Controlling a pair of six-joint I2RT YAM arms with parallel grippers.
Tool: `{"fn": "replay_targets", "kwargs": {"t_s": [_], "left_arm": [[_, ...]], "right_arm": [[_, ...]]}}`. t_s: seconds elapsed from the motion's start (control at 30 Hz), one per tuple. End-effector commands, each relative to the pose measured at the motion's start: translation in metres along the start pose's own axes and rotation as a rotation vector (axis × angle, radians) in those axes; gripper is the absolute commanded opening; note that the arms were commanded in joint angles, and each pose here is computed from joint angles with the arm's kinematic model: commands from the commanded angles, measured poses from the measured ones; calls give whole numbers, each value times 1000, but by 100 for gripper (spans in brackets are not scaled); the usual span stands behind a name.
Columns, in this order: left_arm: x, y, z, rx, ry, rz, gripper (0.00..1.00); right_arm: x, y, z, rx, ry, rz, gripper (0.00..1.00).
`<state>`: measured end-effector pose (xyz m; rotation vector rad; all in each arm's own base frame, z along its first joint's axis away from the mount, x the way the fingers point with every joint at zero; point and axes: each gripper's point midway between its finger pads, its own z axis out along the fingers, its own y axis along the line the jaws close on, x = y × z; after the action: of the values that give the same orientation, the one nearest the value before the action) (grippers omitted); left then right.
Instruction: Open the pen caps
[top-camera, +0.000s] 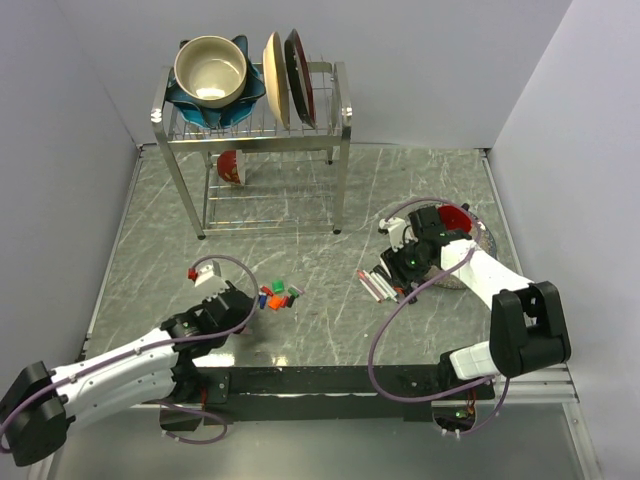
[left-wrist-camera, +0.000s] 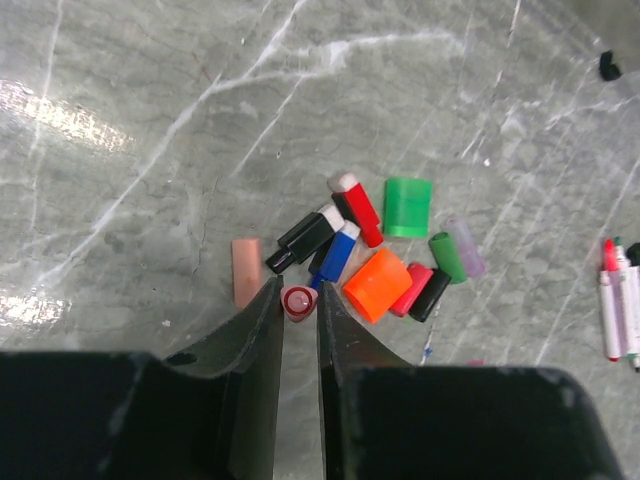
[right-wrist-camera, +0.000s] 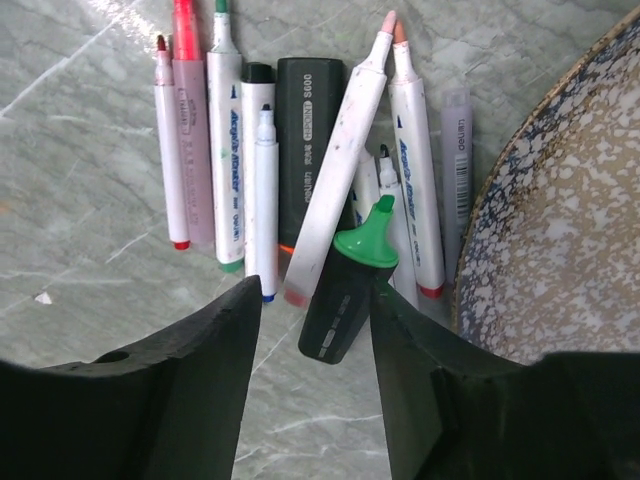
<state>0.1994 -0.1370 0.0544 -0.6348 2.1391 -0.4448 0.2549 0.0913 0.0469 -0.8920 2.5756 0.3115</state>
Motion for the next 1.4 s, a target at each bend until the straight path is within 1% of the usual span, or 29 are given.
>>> {"fn": "replay_targets", "kwargs": {"t_s": [0.0,0.17,0.2,0.23,0.3,0.33,0.37,0.5,0.6,0.63,0.67,0.7,0.73,0.8,0.83,0.87,0.9,0.93,0.97,1.0,1.03,1.07,1.1,1.13,1.17,1.23,1.27,1.3,1.37], "left_arm": [[4,-10,4,15,22,-6,21],[13,-5,8,-34,61,1,24],[15,-5,8,-36,66,1,26],[15,-4,8,-40,69,3,33],[15,-7,8,-36,72,1,39],[15,-7,7,-34,71,3,46],[14,-8,7,-31,71,1,48],[8,-12,3,-22,59,-7,49],[-2,-25,-4,13,48,-14,55],[-8,-33,-9,48,44,-6,62],[-12,-42,-14,85,43,3,67],[-19,-56,-21,140,41,13,71],[-27,-72,-34,234,37,37,78],[-43,-93,-52,337,8,40,88],[-55,-102,-67,410,-24,56,97],[-64,-106,-76,442,-47,64,100],[-85,-116,-96,502,-96,43,99],[-94,-113,-103,501,-128,90,100],[-106,-113,-112,506,-162,100,99],[-130,-121,-135,543,-216,84,99],[-142,-118,-143,529,-255,124,99],[-154,-112,-149,498,-291,144,99],[-176,-116,-172,527,-341,136,99],[-188,-114,-181,518,-380,160,99],[-199,-109,-189,504,-409,165,99],[-228,-108,-221,533,-486,147,99],[-235,-106,-229,536,-506,143,100],[-247,-104,-243,549,-534,125,100],[-254,-100,-251,548,-551,131,99]], "right_arm": [[-27,-4,-22,11,-99,-41,56],[-31,-4,-26,15,-119,-47,59],[-31,-3,-27,14,-120,-47,59],[-32,-4,-28,17,-125,-47,59],[-32,-4,-30,16,-131,-49,59],[-33,-4,-30,16,-135,-47,59],[-33,-4,-32,18,-141,-49,59],[-36,-5,-37,20,-162,-49,60],[-39,-6,-44,24,-192,-53,60],[-40,-5,-47,21,-206,-59,60],[-44,-8,-57,38,-242,-68,60],[-47,-8,-65,47,-268,-79,63],[-51,-8,-73,52,-312,-84,66],[-60,-13,-108,119,-451,-91,71],[-65,-10,-132,163,-535,-111,76],[-66,-11,-145,194,-580,-112,81],[-67,-15,-159,244,-624,-106,91],[-68,-11,-185,305,-699,-115,97],[-65,-19,-202,396,-723,-93,100],[-67,-21,-225,469,-778,-83,100],[-64,-20,-255,551,-856,-37,100],[-67,-21,-289,630,-933,13,100],[-59,-31,-315,738,-963,106,100],[-58,-32,-328,746,-986,187,100],[-60,-27,-363,783,-1054,242,100],[-53,-32,-375,805,-1041,387,100],[-51,-29,-400,839,-1092,429,100],[-48,-29,-403,843,-1084,452,100],[-49,-23,-420,849,-1126,455,100]]}}
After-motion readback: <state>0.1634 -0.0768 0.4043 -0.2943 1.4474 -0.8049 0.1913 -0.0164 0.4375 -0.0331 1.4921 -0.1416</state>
